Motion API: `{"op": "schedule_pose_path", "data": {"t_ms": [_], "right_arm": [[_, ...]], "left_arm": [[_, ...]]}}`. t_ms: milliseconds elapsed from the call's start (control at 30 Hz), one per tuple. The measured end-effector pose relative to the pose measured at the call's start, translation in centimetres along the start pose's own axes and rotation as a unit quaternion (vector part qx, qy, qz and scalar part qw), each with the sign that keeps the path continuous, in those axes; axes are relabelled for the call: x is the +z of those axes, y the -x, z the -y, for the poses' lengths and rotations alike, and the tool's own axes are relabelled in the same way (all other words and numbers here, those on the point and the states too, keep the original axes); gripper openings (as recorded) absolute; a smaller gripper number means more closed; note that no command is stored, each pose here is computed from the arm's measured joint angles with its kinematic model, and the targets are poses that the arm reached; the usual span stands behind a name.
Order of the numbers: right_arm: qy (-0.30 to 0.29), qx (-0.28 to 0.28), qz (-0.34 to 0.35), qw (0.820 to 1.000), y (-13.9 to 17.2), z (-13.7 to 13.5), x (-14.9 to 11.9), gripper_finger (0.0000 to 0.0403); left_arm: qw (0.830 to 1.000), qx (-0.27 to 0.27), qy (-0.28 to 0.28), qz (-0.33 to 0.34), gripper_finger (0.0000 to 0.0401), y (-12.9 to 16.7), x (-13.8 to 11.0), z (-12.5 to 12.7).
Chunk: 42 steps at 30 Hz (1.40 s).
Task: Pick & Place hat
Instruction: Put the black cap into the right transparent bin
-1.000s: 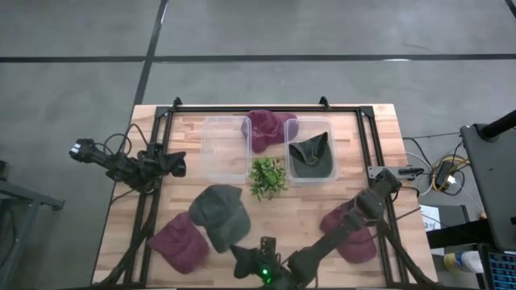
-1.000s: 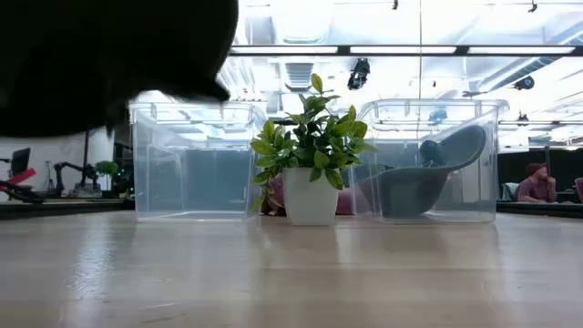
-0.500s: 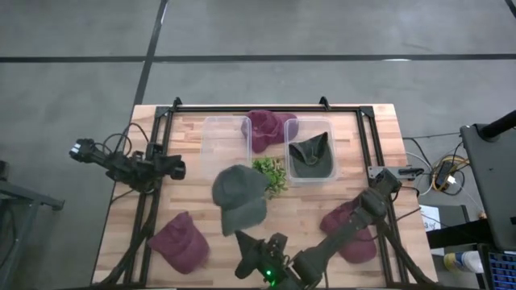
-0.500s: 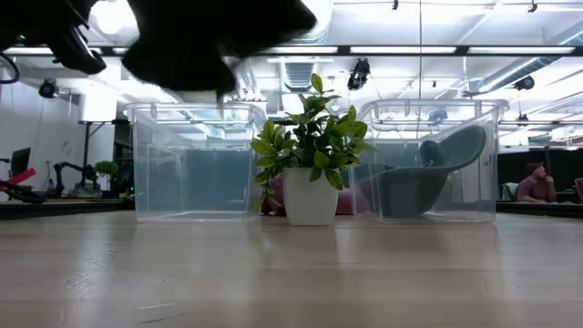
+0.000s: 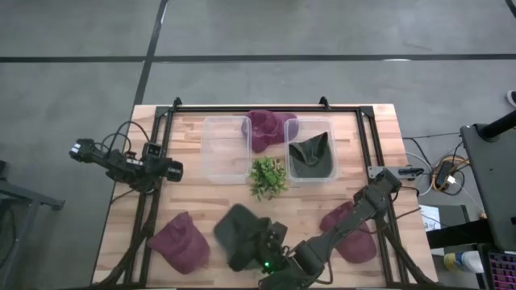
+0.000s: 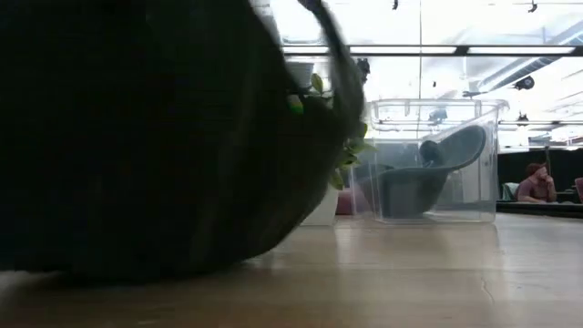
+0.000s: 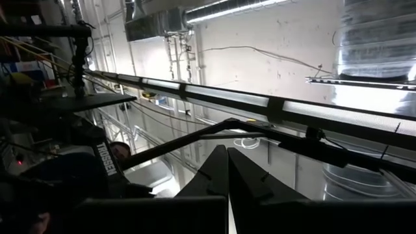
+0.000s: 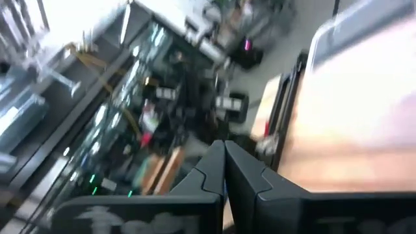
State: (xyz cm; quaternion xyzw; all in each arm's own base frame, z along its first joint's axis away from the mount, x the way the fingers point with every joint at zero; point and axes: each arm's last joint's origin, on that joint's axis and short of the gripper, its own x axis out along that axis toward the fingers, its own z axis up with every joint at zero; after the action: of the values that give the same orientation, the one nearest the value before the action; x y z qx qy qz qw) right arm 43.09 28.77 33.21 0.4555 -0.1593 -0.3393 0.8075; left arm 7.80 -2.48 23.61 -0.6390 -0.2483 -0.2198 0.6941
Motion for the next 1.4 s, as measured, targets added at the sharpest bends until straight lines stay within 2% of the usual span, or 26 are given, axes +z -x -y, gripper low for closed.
{"op": "schedule_pose_path", "data": {"t_ms": [133,367,500,567,700,833,933,1067,1300,1400], "right_arm": [[-0.01,0.004,-0.05,0.999,-0.6,0.3,-0.3,0.0008],[0.013,0.007,-0.073,0.997,-0.9,0.3,-0.2,0.0018],[0.018,0.006,-0.076,0.997,-1.4,0.3,-0.1,0.006],[0.019,0.0,-0.084,0.996,-1.7,0.6,-0.2,0.009],[0.01,-0.007,-0.101,0.995,-1.9,1.0,-0.3,0.0149],[0.008,-0.006,-0.109,0.994,-1.9,1.0,-0.4,0.0193],[0.011,-0.004,-0.114,0.993,-1.4,1.0,-0.5,0.0212],[0.014,-0.001,-0.121,0.993,-0.9,1.0,-0.6,0.0221],[0.018,0.0,-0.125,0.992,-0.7,1.0,-0.7,0.022],[0.02,0.0,-0.124,0.992,-0.7,1.0,-0.7,0.0219]], "left_arm": [[1.0,0.0,0.0,0.0,0.0,0.0,0.0,0.0],[1.0,0.002,-0.001,-0.001,0.0,0.0,0.0,0.0],[1.0,0.019,0.014,-0.006,0.0,0.0,-0.1,-0.4],[0.997,0.052,0.056,-0.015,0.0005,0.0,-0.4,-1.0],[0.987,0.121,0.076,-0.077,0.0042,0.3,-1.1,-2.5],[0.972,0.167,0.11,-0.123,0.0102,0.7,-1.6,-3.4],[0.957,0.209,0.127,-0.154,0.0145,1.0,-2.0,-4.2],[0.927,0.297,0.133,-0.186,0.0187,2.0,-2.4,-5.6],[0.873,0.418,0.148,-0.204,0.0211,3.5,-2.7,-7.5],[0.859,0.438,0.157,-0.211,0.0211,3.7,-2.8,-7.7]]}}
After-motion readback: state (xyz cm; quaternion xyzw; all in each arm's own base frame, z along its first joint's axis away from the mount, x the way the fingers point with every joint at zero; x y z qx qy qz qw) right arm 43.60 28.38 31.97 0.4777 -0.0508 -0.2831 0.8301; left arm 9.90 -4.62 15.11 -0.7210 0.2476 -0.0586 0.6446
